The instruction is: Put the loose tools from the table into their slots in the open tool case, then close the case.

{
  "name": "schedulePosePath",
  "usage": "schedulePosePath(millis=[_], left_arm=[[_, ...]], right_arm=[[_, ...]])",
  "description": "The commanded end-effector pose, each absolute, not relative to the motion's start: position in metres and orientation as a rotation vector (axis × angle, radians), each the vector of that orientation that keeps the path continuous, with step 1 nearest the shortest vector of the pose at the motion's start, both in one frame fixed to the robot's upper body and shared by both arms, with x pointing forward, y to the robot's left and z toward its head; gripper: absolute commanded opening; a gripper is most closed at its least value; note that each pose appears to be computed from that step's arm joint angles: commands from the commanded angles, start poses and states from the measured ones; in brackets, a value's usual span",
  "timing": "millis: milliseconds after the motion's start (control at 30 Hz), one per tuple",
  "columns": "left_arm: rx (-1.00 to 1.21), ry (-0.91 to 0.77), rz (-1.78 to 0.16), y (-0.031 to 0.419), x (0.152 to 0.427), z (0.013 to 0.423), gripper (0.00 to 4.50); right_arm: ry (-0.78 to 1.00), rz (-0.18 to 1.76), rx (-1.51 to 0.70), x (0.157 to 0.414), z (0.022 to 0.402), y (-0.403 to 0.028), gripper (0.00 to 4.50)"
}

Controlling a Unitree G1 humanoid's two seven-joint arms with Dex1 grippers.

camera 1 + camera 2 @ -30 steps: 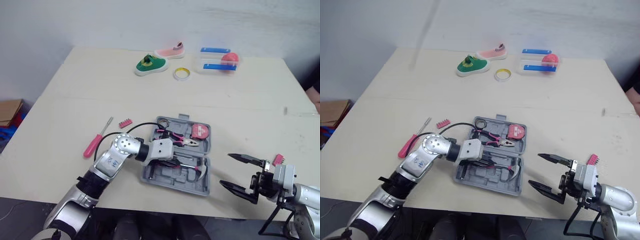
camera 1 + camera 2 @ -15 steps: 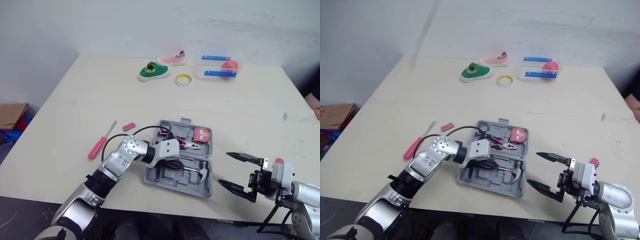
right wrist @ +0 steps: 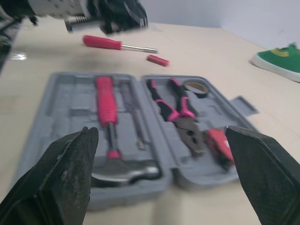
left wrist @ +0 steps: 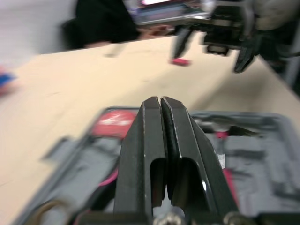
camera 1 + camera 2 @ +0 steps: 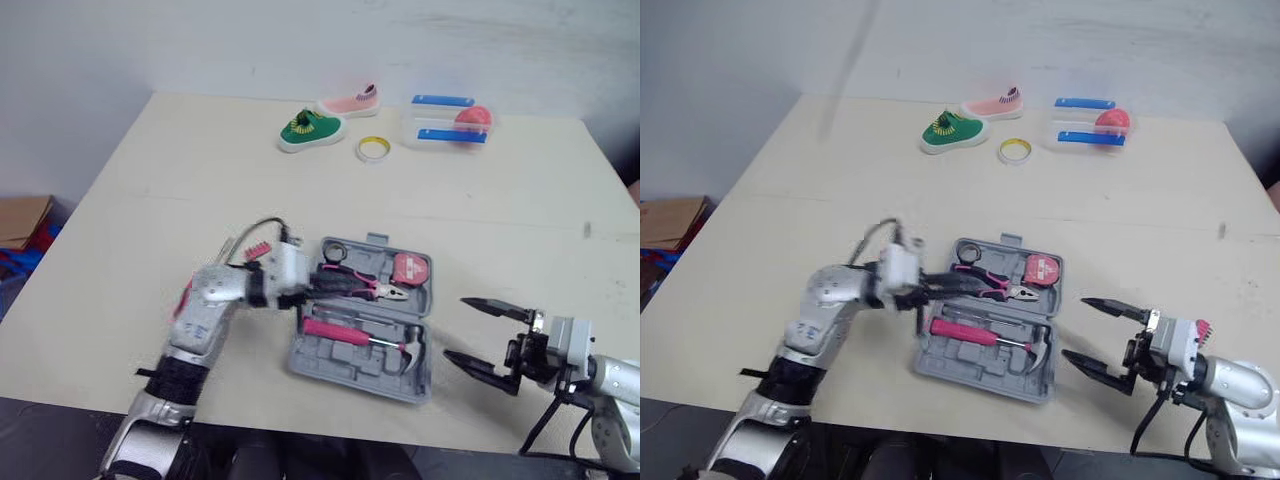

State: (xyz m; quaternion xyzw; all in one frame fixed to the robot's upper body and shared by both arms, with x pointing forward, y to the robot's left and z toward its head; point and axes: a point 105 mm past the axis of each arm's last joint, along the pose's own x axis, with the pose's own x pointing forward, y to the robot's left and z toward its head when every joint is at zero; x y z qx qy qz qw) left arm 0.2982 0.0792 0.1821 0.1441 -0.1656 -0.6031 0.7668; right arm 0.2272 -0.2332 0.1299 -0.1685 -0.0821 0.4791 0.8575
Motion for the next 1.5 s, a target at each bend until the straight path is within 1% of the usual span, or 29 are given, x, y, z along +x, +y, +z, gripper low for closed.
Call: schedulePosePath(millis=[33, 67, 100, 200, 233, 267, 367, 467, 533, 600, 667, 733, 833, 967, 1033, 1167, 1367, 1433, 1500], left_arm=[[0.318, -0.403, -1.144, 0.116, 0.305, 0.203, 1.29], [0.316, -0.381, -1.111, 0.125, 0.307, 0.202, 1.73], [0.312, -0.366, -1.091, 0.13, 0.308, 0.2, 2.27], [0.334, -0.244, -0.836, 0.207, 0.308, 0.177, 3.6], [0.33, -0.223, -0.78, 0.223, 0.306, 0.174, 4.09], [0.329, -0.196, -0.709, 0.243, 0.301, 0.171, 4.44], [0.298, -0.125, -0.552, 0.289, 0.282, 0.159, 4.44], [0.32, -0.058, -0.474, 0.314, 0.264, 0.147, 4.44], [0.324, -0.036, -0.43, 0.327, 0.257, 0.144, 4.44], [0.332, 0.007, -0.287, 0.364, 0.239, 0.138, 4.44], [0.324, 0.034, -0.189, 0.389, 0.224, 0.135, 4.44], [0.321, 0.044, -0.163, 0.395, 0.218, 0.134, 4.44], [0.326, 0.038, -0.136, 0.398, 0.217, 0.136, 4.44], [0.321, 0.013, -0.114, 0.399, 0.219, 0.14, 4.44], [0.316, 0.007, -0.126, 0.394, 0.221, 0.139, 4.44], [0.316, -0.005, -0.146, 0.387, 0.227, 0.141, 4.44], [0.323, -0.042, -0.214, 0.367, 0.238, 0.151, 4.44], [0.33, -0.069, -0.295, 0.348, 0.246, 0.16, 4.44], [0.337, -0.095, -0.428, 0.318, 0.257, 0.171, 4.44]], right_arm=[[-0.188, 0.937, -0.384, 0.227, 0.138, -0.254, 4.5], [-0.185, 0.924, -0.386, 0.227, 0.138, -0.258, 4.5], [-0.184, 0.916, -0.386, 0.227, 0.138, -0.261, 4.5], [-0.162, 0.8, -0.412, 0.227, 0.137, -0.294, 4.5], [-0.16, 0.77, -0.42, 0.226, 0.137, -0.301, 4.5], [-0.159, 0.72, -0.439, 0.225, 0.137, -0.312, 4.5], [-0.144, 0.59, -0.455, 0.218, 0.136, -0.342, 4.5], [-0.124, 0.516, -0.441, 0.21, 0.134, -0.36, 4.5], [-0.109, 0.492, -0.443, 0.206, 0.133, -0.368, 4.5], [-0.074, 0.386, -0.45, 0.191, 0.13, -0.394, 4.5], [-0.05, 0.298, -0.452, 0.177, 0.129, -0.413, 4.5], [-0.02, 0.241, -0.454, 0.166, 0.123, -0.425, 4.5], [0.015, 0.165, -0.45, 0.152, 0.115, -0.438, 4.5], [0.035, 0.133, -0.458, 0.14, 0.109, -0.442, 4.5], [0.02, 0.136, -0.458, 0.141, 0.109, -0.44, 4.5], [-0.014, 0.167, -0.458, 0.151, 0.112, -0.432, 4.5], [-0.107, 0.277, -0.436, 0.179, 0.124, -0.407, 4.5], [-0.164, 0.376, -0.423, 0.196, 0.133, -0.384, 4.5], [-0.226, 0.502, -0.405, 0.214, 0.148, -0.357, 4.5]])
